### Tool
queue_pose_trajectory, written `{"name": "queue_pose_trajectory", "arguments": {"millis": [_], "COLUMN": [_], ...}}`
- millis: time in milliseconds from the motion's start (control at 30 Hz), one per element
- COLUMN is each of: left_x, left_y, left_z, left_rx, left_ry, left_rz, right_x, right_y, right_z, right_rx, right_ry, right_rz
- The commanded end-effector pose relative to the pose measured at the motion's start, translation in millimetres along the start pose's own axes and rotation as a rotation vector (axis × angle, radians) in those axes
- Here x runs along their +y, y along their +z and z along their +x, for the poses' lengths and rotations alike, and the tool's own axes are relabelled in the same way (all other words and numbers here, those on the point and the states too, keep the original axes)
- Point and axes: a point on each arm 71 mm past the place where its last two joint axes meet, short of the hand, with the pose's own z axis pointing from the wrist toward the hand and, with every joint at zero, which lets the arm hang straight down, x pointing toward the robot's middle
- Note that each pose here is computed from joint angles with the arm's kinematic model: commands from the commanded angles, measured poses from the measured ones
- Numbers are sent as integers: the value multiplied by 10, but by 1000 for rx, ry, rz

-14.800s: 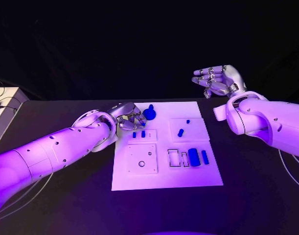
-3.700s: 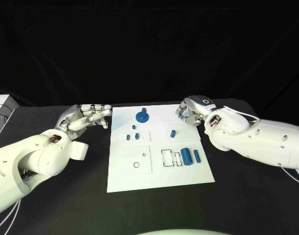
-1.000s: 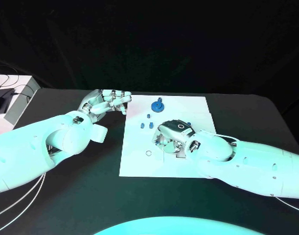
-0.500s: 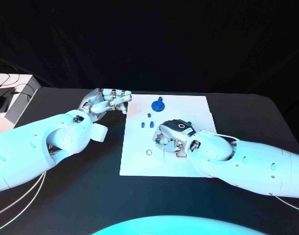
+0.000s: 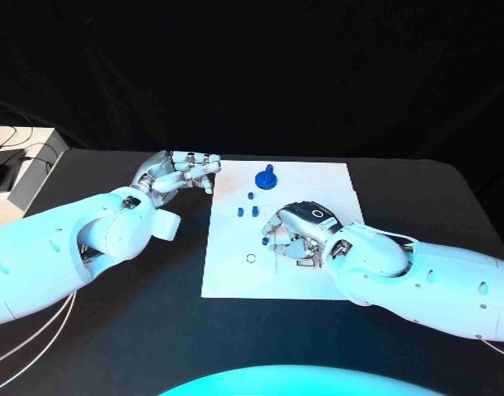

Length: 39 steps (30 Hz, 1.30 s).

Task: Assemble the parts on the task board

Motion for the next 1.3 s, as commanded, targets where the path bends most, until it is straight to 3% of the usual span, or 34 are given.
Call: {"name": "queue_pose_trajectory", "arguments": {"millis": [33,300,500,600,833,1300], "left_x": [-4,-1,1,3,5,6], "left_y": [5,6,13,17,21,20], "left_z": [11,-1,6,11,15,9], "left_rx": [12,8,13,15,18,17], "left_ry": [-2,0,-2,-4,-5,-4], "left_rz": [7,7,10,10,11,10], "right_x": [-47,-388,-690,-806,-983,-1013], "right_y": [-24,-100,-117,-115,-95,-58], "right_z": [-135,-538,-851,-925,-943,-770], "right_rx": [-66,-84,-40,-9,84,180], "right_ry": [52,109,36,-18,-135,-176], "right_rz": [12,98,149,175,225,231]}}
